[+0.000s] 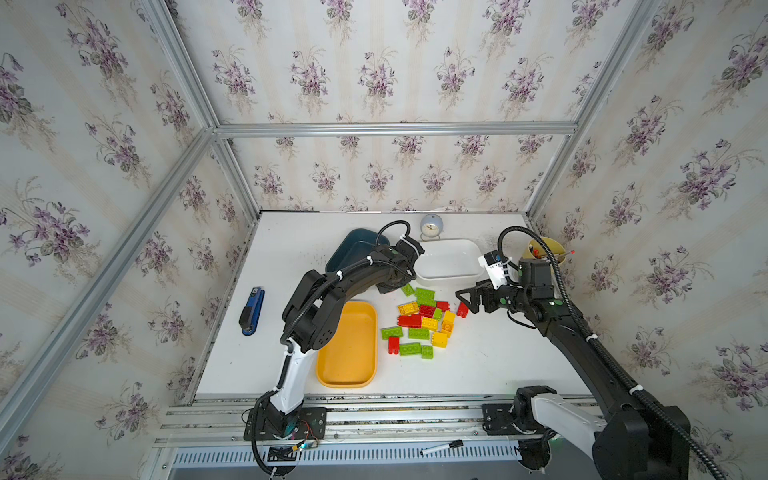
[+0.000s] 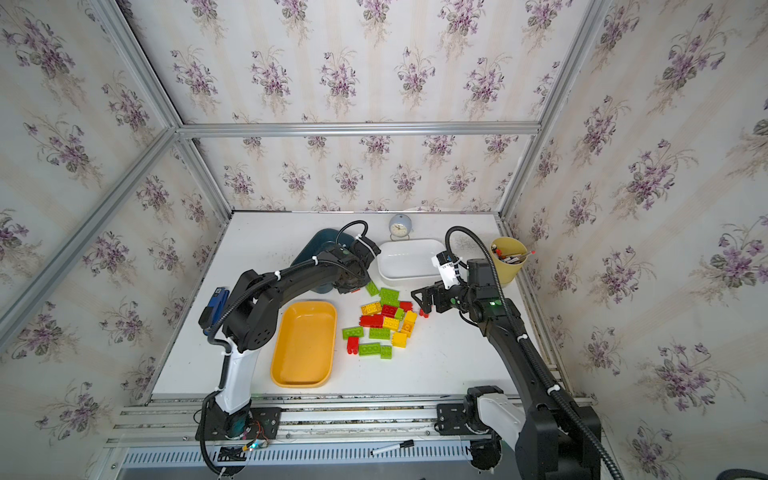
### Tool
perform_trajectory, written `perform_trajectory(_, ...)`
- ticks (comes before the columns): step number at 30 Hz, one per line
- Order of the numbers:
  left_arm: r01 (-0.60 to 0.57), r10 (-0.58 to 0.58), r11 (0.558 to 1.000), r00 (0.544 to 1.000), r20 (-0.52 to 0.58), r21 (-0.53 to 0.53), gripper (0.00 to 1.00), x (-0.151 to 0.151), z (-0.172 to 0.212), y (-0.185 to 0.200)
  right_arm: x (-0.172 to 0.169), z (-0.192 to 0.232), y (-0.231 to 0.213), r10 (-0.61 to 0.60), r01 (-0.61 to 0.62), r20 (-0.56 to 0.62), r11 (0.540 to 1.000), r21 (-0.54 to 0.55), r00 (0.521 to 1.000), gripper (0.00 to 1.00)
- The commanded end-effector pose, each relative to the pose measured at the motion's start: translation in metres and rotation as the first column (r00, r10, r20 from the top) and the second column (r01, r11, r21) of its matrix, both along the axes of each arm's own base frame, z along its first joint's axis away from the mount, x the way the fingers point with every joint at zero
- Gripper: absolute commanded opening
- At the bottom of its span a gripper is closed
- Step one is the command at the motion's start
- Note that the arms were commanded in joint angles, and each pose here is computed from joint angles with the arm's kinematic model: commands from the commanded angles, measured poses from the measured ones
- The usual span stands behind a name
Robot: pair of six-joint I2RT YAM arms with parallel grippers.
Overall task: Sort the legos into containers by color
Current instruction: 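Carry the red brick over the teal bin and release it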
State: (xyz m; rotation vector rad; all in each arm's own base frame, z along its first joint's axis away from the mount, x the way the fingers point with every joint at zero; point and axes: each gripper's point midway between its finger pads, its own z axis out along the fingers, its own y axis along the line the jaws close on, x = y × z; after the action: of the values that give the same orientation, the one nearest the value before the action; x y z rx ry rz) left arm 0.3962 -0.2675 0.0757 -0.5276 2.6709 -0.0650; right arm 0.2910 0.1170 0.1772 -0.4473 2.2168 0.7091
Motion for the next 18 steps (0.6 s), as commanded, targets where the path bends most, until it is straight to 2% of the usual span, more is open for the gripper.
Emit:
perform_trajectory(1,0.071,-0.075,0.995,0.995,0.058,0.072,0.36,-0.001,0.035,0.014,0.003,0.010,0.002,-0.004,0.004,0.021,1.000,0.017,1.000,1.00)
perform_trajectory(5,0.125,-0.151,0.978,0.976,0.154,0.165,0.36,0.001,0.083,0.037,0.007,0.015,0.004,-0.007,0.006,0.027,0.999,0.042,1.000,1.00)
perform_trajectory(8,0.146,-0.189,0.961,0.967,0.171,0.236,0.35,0.012,0.098,0.060,0.011,0.018,0.006,-0.006,0.004,0.030,0.998,0.066,1.000,1.00)
perform_trajectory(18,0.268,-0.296,0.932,0.952,0.084,0.246,0.33,0.065,0.064,0.090,0.011,0.024,0.007,-0.006,0.004,0.033,0.998,0.070,0.999,1.00)
